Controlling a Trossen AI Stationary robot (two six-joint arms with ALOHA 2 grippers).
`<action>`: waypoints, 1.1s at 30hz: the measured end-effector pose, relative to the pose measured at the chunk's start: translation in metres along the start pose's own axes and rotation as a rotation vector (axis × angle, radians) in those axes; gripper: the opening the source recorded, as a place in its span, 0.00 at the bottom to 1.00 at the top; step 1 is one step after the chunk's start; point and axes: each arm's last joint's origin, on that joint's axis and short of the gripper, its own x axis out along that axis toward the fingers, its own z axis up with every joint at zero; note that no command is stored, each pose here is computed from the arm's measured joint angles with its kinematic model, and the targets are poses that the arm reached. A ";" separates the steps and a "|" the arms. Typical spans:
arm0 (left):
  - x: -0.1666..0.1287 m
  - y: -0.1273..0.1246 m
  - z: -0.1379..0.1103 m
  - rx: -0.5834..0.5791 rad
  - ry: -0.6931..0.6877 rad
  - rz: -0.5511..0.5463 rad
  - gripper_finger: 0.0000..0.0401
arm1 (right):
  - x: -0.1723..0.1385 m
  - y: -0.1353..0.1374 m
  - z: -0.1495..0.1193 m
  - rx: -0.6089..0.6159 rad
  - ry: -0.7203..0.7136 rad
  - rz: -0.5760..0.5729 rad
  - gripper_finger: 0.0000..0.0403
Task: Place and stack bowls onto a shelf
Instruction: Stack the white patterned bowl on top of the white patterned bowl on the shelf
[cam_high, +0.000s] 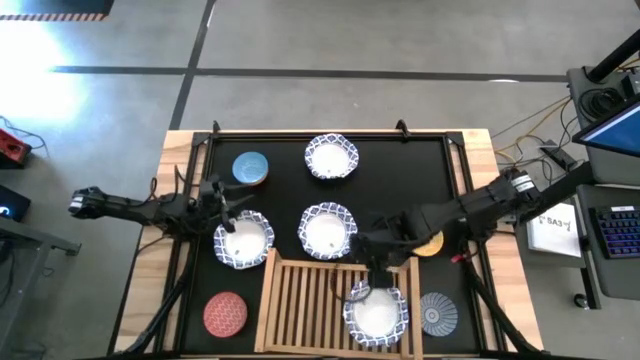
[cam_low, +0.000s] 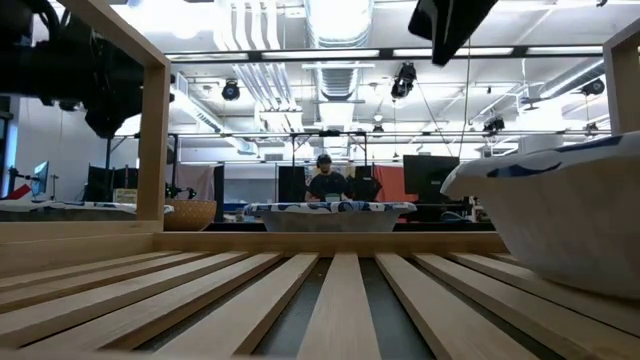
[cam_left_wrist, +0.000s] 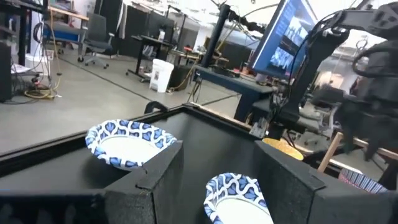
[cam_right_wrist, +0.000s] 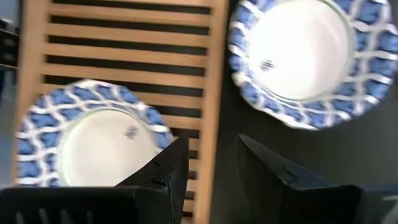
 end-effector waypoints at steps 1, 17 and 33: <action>0.000 -0.001 0.004 0.007 0.011 0.002 0.44 | 0.000 -0.004 0.001 -0.002 0.001 -0.006 0.31; 0.015 -0.024 0.039 -0.116 0.666 0.298 0.44 | -0.007 -0.054 -0.001 -0.004 0.084 -0.083 0.31; 0.027 -0.032 0.022 -0.032 1.158 0.618 0.44 | -0.009 -0.087 0.000 -0.035 0.106 -0.113 0.31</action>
